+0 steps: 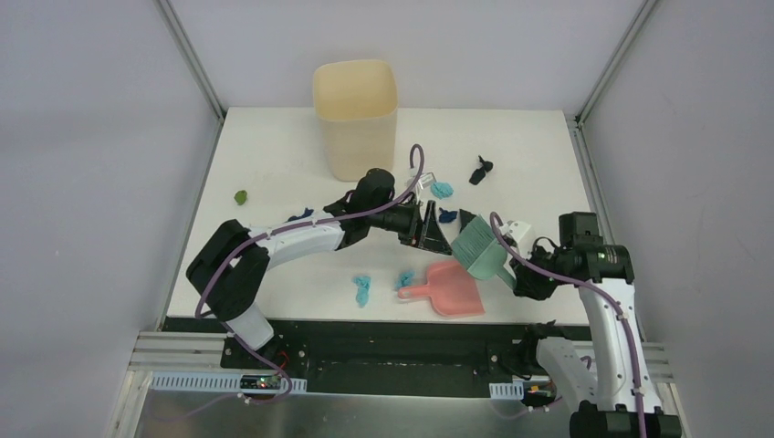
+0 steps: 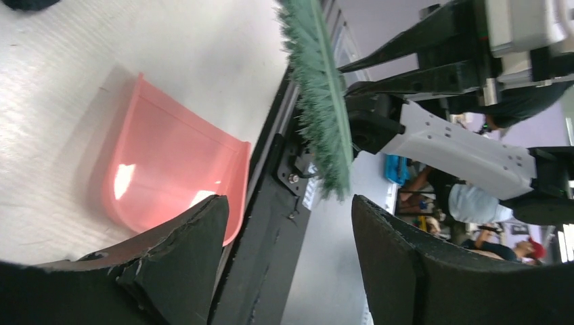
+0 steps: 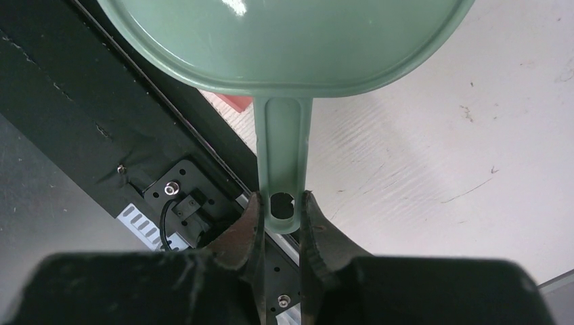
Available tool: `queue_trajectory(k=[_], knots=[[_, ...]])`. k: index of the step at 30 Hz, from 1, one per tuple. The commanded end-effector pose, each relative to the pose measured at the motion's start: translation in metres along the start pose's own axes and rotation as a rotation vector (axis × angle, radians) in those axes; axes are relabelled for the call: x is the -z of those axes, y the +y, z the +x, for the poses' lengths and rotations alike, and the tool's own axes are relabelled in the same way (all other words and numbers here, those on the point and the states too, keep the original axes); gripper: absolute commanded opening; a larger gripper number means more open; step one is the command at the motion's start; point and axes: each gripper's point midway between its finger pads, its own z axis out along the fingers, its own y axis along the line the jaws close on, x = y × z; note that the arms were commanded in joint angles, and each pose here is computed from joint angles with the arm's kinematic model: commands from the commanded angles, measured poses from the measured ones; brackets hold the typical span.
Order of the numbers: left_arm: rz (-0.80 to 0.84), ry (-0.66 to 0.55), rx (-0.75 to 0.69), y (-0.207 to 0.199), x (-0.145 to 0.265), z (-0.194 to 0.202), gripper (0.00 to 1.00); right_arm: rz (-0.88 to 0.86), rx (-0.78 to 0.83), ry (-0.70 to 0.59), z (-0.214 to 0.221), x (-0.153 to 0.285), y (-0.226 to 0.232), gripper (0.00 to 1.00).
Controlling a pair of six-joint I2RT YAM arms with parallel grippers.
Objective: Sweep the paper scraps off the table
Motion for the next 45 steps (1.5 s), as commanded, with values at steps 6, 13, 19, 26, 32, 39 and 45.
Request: queue_trajectory(k=[6, 13, 19, 26, 32, 39, 45], knots=[[0.150, 0.035, 0.027, -0.022, -0.008, -0.003, 0.63, -0.009, 0.104, 0.083, -0.003, -0.011, -0.010, 0.00], [0.160, 0.091, 0.079, -0.013, -0.016, 0.004, 0.49, -0.047, 0.136, 0.058, -0.025, -0.006, -0.004, 0.00], [0.191, 0.117, 0.088, -0.013, -0.018, 0.007, 0.27, -0.057, 0.145, 0.056, -0.030, -0.008, -0.005, 0.00], [0.243, 0.102, 0.108, -0.015, -0.021, 0.006, 0.00, -0.044, 0.141, 0.054, -0.030, -0.010, -0.006, 0.00], [0.365, 0.045, -0.033, -0.039, -0.008, 0.003, 0.00, -0.015, 0.026, -0.051, -0.052, -0.005, -0.006, 0.26], [0.378, 0.032, -0.091, -0.045, -0.004, 0.003, 0.00, -0.099, -0.178, -0.271, -0.093, 0.025, -0.009, 0.65], [0.401, -0.001, -0.187, -0.062, 0.008, -0.001, 0.00, -0.353, -0.454, -0.377, -0.120, 0.051, -0.029, 0.68]])
